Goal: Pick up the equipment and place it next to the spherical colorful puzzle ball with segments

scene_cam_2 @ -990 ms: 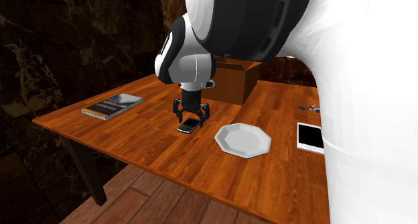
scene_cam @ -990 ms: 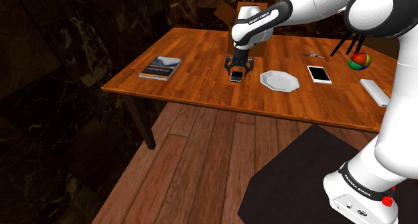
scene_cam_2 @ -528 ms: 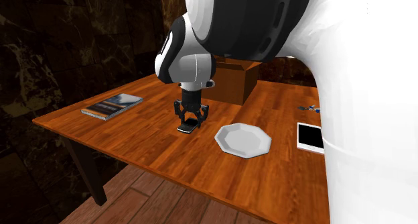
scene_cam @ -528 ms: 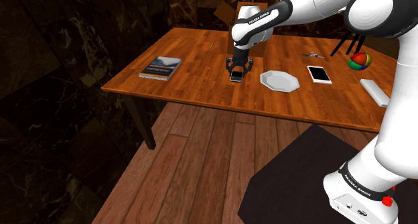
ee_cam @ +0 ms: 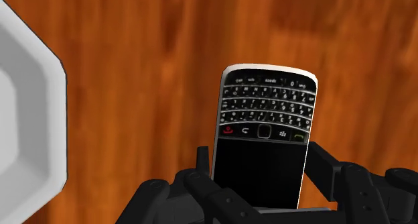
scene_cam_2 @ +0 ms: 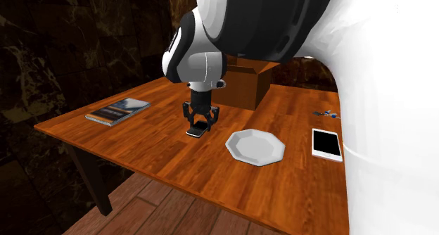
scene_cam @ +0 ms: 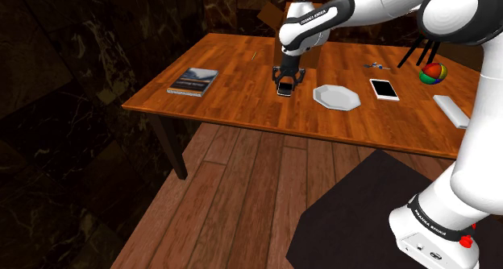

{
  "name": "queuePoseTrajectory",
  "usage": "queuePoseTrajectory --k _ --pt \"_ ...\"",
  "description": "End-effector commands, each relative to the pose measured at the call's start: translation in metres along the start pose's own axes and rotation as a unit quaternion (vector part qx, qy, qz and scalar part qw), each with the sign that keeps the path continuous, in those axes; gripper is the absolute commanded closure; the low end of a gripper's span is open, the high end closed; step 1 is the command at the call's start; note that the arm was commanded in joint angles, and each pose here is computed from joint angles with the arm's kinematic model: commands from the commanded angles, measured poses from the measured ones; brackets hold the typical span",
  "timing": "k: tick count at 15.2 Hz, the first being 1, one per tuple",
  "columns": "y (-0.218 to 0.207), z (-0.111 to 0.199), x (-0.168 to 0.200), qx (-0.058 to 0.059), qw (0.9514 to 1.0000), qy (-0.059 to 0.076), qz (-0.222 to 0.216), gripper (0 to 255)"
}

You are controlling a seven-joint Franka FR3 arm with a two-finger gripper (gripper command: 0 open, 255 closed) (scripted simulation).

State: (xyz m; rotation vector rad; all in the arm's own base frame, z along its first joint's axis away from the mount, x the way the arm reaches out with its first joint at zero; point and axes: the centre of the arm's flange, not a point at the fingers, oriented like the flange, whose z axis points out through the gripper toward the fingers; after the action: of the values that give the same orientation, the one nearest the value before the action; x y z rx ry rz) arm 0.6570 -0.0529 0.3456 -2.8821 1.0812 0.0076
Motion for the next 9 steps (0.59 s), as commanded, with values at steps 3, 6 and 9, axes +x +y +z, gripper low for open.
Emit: queuePoseTrajectory --k 3,6,9 --pt "-0.002 -0.022 -0.002 0.0 1.0 0.0 0.0 255" --pt "-0.003 -0.038 -0.002 0.0 1.0 0.0 0.0 255" --pt "-0.003 -0.053 -0.003 0.0 1.0 0.0 0.0 255"
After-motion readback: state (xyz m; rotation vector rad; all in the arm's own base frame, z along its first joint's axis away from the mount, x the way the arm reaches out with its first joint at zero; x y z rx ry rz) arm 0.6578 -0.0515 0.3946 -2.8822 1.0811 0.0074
